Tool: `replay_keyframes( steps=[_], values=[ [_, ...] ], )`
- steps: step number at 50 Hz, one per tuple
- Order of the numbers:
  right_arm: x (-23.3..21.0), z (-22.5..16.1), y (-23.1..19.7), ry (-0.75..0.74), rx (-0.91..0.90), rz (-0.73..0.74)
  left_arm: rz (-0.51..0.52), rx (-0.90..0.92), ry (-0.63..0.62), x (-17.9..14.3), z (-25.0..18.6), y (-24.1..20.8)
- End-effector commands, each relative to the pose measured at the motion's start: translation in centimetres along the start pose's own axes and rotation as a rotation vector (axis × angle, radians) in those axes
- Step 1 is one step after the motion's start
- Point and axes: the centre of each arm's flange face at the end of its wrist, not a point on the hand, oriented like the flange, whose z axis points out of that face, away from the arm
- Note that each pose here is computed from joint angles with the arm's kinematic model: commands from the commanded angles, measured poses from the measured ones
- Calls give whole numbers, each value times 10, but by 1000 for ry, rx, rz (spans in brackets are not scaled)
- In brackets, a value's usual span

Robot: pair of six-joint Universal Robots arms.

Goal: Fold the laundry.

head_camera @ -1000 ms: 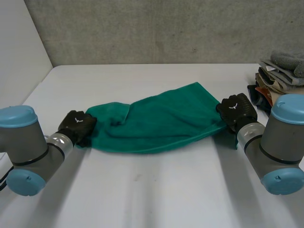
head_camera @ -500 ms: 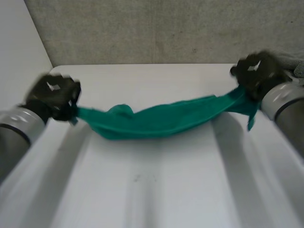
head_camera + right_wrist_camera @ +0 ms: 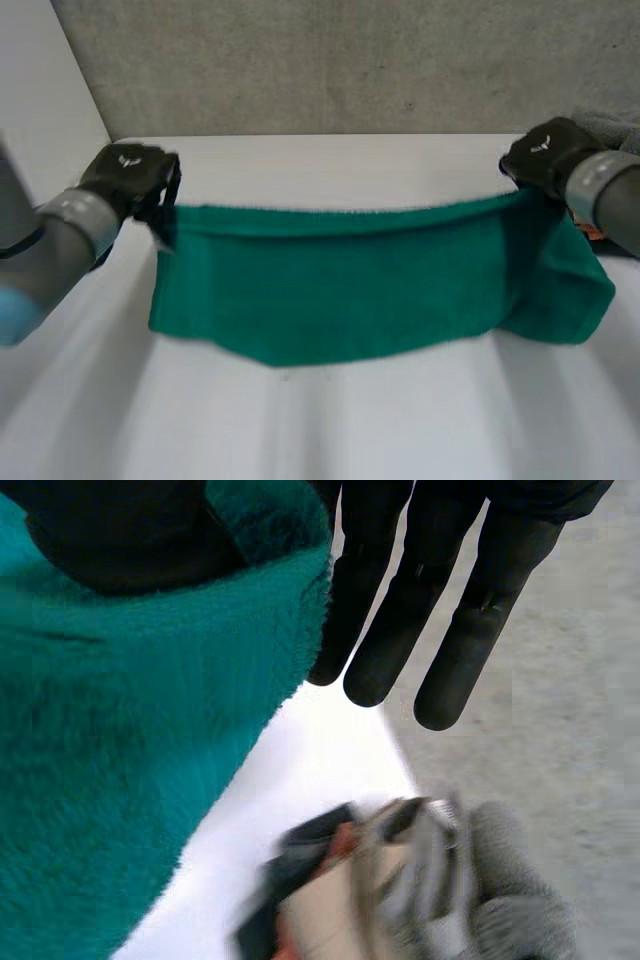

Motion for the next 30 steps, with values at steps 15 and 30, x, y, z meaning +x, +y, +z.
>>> replay_keyframes(
  steps=[15,30],
  values=[
    [82,42,-87,700,734,57,20,739,-347,-41,65,-126],
    [-57,76,34,102,241,115,10,248,-213,0,48,26]
  ],
)
